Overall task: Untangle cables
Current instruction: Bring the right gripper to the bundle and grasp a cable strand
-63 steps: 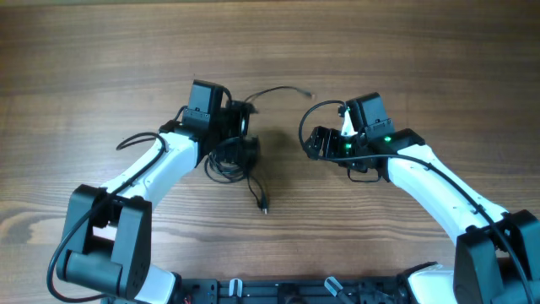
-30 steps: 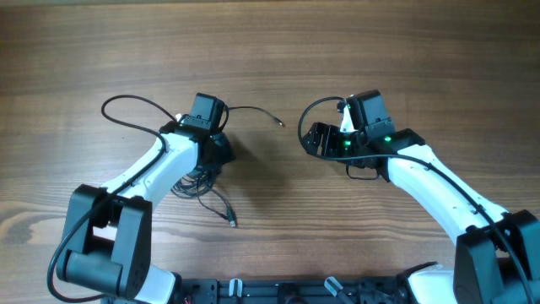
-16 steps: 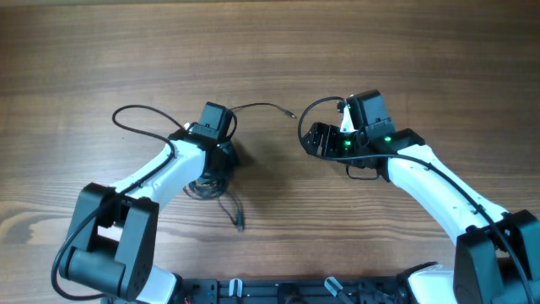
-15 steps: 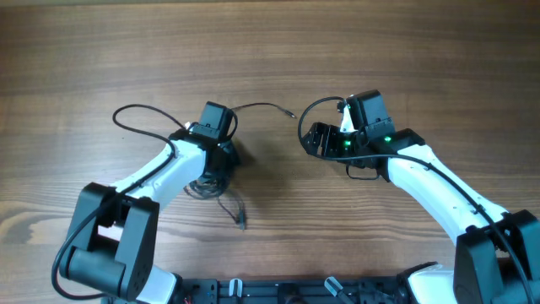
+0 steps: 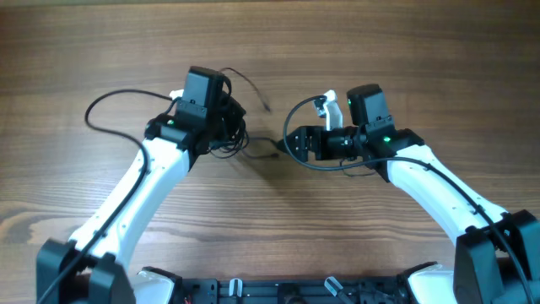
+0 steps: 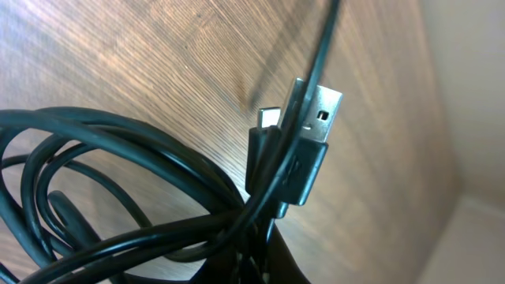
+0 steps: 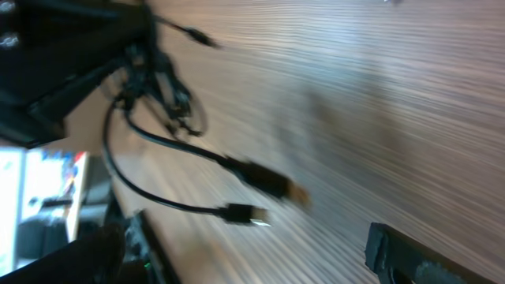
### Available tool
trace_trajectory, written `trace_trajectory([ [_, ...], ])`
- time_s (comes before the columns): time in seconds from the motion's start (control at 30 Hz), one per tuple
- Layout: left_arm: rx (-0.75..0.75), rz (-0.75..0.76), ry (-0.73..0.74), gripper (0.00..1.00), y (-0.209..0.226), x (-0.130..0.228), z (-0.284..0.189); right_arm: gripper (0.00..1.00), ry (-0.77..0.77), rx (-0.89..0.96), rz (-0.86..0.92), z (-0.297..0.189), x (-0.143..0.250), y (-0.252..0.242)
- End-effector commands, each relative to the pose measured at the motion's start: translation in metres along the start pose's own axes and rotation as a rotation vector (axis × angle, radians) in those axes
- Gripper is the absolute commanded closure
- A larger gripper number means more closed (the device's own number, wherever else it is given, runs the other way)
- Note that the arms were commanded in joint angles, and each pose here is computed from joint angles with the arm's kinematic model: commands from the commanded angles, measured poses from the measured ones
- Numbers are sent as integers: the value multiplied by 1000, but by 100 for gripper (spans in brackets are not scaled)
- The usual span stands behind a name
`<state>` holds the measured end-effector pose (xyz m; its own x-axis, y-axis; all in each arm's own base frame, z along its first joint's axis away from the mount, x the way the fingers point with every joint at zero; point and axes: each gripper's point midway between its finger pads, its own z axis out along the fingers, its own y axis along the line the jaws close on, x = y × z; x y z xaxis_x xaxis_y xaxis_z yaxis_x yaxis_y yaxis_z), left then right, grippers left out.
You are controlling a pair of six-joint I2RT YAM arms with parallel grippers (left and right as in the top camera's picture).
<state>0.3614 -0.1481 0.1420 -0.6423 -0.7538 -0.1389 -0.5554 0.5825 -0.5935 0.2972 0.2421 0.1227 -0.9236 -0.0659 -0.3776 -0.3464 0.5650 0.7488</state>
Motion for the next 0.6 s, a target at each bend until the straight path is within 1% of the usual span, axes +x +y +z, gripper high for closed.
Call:
trace_trajectory([
  [0.0, 44, -172, 24, 96, -10, 3, -14, 0, 14, -154, -164, 4, 2, 44],
  [0.03, 52, -171, 43, 96, -12, 7, -15, 0, -5, -174, -224, 8, -1, 53],
  [0.07, 54, -171, 50, 96, -13, 8, -15, 0, -18, -170, -245, 10, -3, 56],
  [0.13, 56, -171, 58, 96, -13, 9, -15, 2, -66, -101, -289, 19, -11, 55],
  [0.2, 58, -170, 62, 96, -14, 10, -15, 7, -101, -12, -304, 25, -16, 48],
  [0.33, 71, -170, 102, 95, -16, 16, -16, 21, -131, 99, -330, 36, -16, 42],
  [0.37, 74, -170, 114, 95, -17, 18, -16, 34, -124, 102, -335, 40, -13, 42],
  [0.4, 77, -171, 123, 95, -18, 20, -17, 60, -111, 95, -337, 43, -9, 44],
  [0.43, 79, -177, 131, 96, -18, 21, -17, 80, -92, 72, -342, 46, -4, 49],
  [0.47, 79, -197, 139, 96, -18, 21, -17, 92, -67, 43, -348, 50, 3, 55],
  [0.5, 79, -222, 139, 96, -18, 20, -17, 96, -36, 2, -356, 54, 12, 63],
  [0.57, 80, -283, 129, 96, -17, 13, -18, 96, 8, -45, -368, 59, 26, 75],
])
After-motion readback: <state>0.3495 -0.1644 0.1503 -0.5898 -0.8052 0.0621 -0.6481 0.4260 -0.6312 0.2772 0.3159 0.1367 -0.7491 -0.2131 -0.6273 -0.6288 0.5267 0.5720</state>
